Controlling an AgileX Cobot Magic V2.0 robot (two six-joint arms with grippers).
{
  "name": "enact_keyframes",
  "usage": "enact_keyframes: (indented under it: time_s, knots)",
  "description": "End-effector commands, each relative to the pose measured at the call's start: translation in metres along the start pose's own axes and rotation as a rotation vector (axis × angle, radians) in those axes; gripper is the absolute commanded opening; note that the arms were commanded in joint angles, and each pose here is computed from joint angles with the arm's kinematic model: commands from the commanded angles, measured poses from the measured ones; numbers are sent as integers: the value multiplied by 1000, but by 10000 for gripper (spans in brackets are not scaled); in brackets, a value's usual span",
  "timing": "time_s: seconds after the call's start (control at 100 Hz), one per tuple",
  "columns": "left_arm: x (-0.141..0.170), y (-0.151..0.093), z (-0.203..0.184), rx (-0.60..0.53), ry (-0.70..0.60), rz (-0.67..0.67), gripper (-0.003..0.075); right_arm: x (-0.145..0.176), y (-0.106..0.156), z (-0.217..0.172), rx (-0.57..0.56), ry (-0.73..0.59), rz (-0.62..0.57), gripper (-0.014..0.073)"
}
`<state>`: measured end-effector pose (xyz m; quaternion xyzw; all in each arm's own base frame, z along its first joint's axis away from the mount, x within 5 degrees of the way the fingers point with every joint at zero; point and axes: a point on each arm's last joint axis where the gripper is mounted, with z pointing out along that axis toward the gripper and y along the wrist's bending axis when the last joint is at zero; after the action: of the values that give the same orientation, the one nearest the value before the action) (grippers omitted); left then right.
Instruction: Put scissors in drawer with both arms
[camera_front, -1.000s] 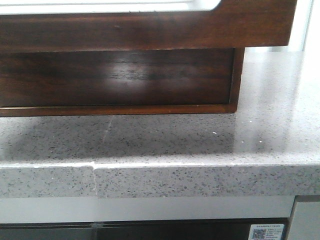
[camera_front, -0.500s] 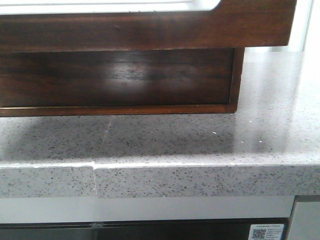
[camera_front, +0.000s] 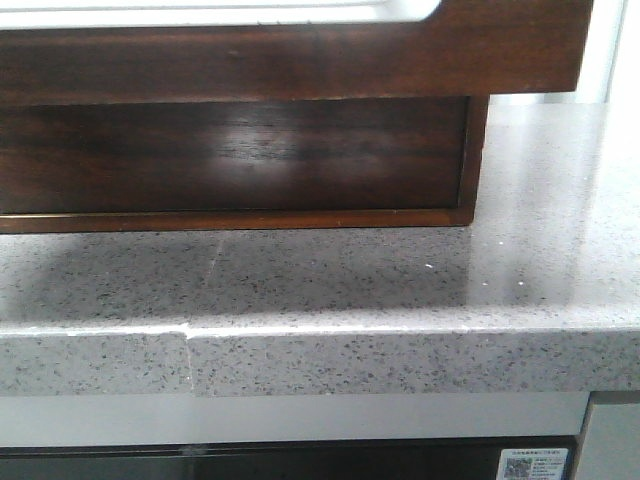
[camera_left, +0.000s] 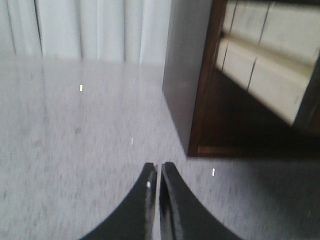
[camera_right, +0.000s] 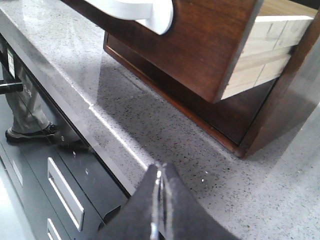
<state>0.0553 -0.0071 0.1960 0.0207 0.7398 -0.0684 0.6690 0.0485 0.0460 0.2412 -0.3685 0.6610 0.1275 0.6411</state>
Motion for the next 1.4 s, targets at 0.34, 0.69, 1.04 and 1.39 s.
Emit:
enact_keyframes:
  time_s: [0.34,0.69,1.04,1.39]
  knots:
    - [12,1,-1,-7,70,-9,-22,-12,-7,-1,52,-61,11,-61]
    - [12,1,-1,-7,70,-9,-22,-12,-7,-1,52,-61,11,-61]
    - [12,1,-1,-7,70,-9,-22,-12,-7,-1,52,-61,11,-61]
    - [12,1,-1,-7,70,-9,-22,-12,-7,-1,52,-61,11,-61]
